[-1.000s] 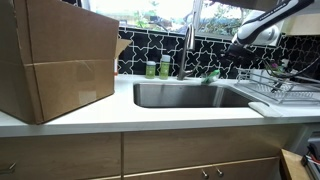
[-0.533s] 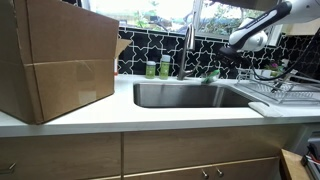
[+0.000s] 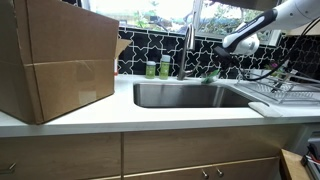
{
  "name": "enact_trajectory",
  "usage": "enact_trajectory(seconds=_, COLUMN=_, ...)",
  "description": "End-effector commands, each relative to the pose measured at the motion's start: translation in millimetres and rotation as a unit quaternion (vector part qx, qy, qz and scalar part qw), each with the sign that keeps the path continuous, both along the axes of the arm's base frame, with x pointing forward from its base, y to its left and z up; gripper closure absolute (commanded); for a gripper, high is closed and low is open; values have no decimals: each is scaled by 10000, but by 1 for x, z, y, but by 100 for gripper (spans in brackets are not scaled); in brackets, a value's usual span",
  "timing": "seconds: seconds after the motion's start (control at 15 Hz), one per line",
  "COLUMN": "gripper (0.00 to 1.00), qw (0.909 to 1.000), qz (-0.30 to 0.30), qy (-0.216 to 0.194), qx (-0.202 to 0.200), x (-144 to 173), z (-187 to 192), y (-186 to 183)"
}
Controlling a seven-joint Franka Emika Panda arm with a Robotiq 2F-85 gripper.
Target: Put the green sponge on the white sponge then place the two sponges in the clear container
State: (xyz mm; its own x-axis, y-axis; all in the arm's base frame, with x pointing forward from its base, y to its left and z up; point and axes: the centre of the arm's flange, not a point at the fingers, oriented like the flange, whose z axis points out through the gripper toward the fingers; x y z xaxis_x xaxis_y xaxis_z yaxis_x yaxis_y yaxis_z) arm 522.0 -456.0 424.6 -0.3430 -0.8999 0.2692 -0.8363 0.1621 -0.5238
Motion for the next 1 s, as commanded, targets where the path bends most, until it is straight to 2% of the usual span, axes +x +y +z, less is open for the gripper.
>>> enact_trajectory(seconds=0.0, gripper=27, qw=9997, qz=-186, qy=51, qx=148, x=3, z=-7, y=-7)
enact_trajectory(seconds=0.07, gripper=29, qw=9996, qz=-209, qy=67, qx=155, x=3, z=-9, y=-8)
enact_trajectory(seconds=0.13, gripper=27, qw=9995, qz=-232, qy=117, qx=176, x=3, z=-11, y=-9)
enact_trajectory(seconds=0.2, gripper=32, qw=9994, qz=-244, qy=131, qx=200, x=3, z=-12, y=-9)
enact_trajectory(seconds=0.27, gripper=43, qw=9993, qz=-264, qy=173, qx=222, x=2, z=-13, y=-10)
enact_trajectory(seconds=0.4, gripper=55, qw=9990, qz=-297, qy=197, qx=256, x=1, z=-15, y=-12)
enact_trajectory(seconds=0.47, gripper=67, qw=9989, qz=-318, qy=192, qx=284, x=0, z=-15, y=-13)
enact_trajectory(seconds=0.67, gripper=91, qw=9987, qz=-344, qy=213, qx=309, x=-1, z=-15, y=-13)
enact_trajectory(seconds=0.93, gripper=99, qw=9990, qz=-371, qy=32, qx=235, x=-2, z=-10, y=-14)
